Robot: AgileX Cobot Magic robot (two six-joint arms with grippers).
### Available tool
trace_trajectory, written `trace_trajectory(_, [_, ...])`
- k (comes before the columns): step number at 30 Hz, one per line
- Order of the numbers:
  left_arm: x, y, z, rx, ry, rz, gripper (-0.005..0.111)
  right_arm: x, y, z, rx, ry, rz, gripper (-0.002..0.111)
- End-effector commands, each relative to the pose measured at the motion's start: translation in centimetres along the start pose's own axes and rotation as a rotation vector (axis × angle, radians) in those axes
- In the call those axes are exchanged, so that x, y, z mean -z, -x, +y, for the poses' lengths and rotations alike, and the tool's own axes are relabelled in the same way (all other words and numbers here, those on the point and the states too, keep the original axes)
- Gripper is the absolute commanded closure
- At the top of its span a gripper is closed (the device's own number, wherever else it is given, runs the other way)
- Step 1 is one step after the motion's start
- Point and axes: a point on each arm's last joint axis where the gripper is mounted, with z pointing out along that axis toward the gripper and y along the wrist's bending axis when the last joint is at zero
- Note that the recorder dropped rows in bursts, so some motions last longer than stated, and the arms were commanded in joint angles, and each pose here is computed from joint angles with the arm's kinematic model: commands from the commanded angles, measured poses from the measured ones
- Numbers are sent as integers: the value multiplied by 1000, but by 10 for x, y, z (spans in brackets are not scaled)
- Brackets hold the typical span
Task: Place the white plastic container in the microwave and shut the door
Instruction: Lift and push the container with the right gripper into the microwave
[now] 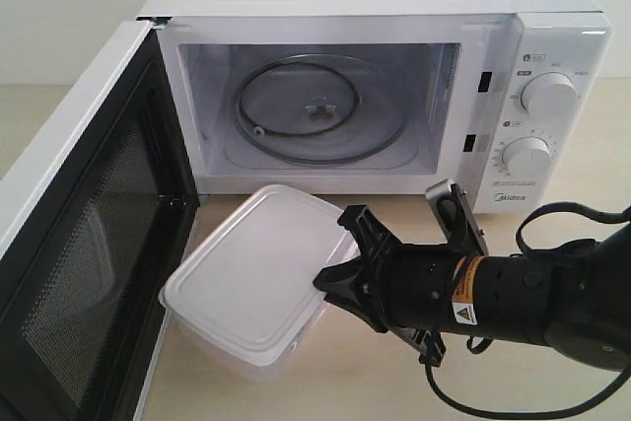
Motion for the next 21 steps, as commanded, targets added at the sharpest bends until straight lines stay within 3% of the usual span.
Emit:
trace_trajectory(1, [0,-1,0,10,4,1,102,0,-1,1,36,0,12,108])
trace_trajectory(8, [0,-1,0,10,4,1,102,11,2,21,47,80,-43,108])
trace_trajectory(13, [0,-1,0,10,4,1,102,23,8,32,85,52,-121,108])
trace_trajectory(21, [0,-1,0,10,4,1,102,29,22,37,-47,99,-287,108])
